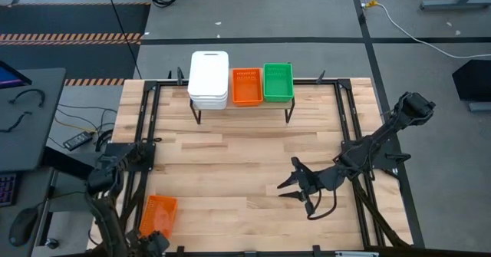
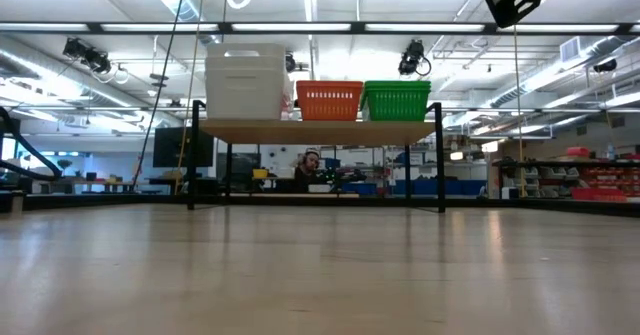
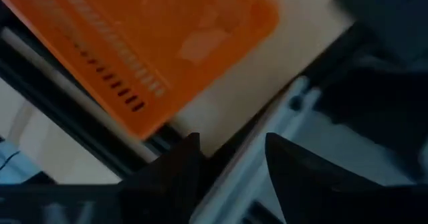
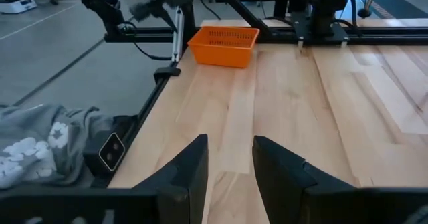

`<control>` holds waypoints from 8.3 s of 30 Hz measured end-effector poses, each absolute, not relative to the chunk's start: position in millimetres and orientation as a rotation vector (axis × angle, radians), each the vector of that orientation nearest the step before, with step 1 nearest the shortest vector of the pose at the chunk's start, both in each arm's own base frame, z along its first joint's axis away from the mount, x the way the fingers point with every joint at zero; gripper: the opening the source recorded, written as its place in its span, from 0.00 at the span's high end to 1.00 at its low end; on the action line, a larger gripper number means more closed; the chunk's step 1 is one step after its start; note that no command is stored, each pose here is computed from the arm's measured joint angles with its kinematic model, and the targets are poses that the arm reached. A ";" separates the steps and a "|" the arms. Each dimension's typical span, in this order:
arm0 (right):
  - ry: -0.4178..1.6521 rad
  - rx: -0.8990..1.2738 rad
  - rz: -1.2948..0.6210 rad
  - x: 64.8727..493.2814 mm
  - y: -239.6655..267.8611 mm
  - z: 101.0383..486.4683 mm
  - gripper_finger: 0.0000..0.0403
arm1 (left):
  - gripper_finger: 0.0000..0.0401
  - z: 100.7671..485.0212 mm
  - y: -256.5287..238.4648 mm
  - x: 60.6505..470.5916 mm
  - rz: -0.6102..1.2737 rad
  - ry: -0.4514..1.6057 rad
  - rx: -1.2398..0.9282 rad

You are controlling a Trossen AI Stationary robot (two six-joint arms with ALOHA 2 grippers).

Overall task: Stack baskets on shelf by color
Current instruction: Stack the orange bin on top of the orange bins on the shelf

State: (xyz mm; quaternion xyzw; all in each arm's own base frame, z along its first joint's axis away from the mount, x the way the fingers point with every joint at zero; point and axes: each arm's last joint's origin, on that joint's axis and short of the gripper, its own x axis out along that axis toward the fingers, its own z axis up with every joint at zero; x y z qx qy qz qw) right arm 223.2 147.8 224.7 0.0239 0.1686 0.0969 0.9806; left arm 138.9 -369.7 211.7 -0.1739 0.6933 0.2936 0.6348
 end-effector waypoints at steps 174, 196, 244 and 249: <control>0.943 -0.007 -0.142 380.9 118.1 155.9 0.50 | 0.70 215.4 -95.0 224.2 0.042 0.068 0.033; 1.008 -0.124 -0.153 366.1 104.8 178.5 0.98 | 0.70 215.1 -97.1 223.6 0.020 0.071 0.015; 0.709 -0.332 -0.198 342.7 -98.4 361.0 0.98 | 0.70 210.9 -82.2 229.0 0.111 0.110 -0.025; 0.739 -0.318 -0.181 340.6 -98.4 358.4 0.97 | 0.70 210.7 -83.1 229.2 0.075 0.113 -0.031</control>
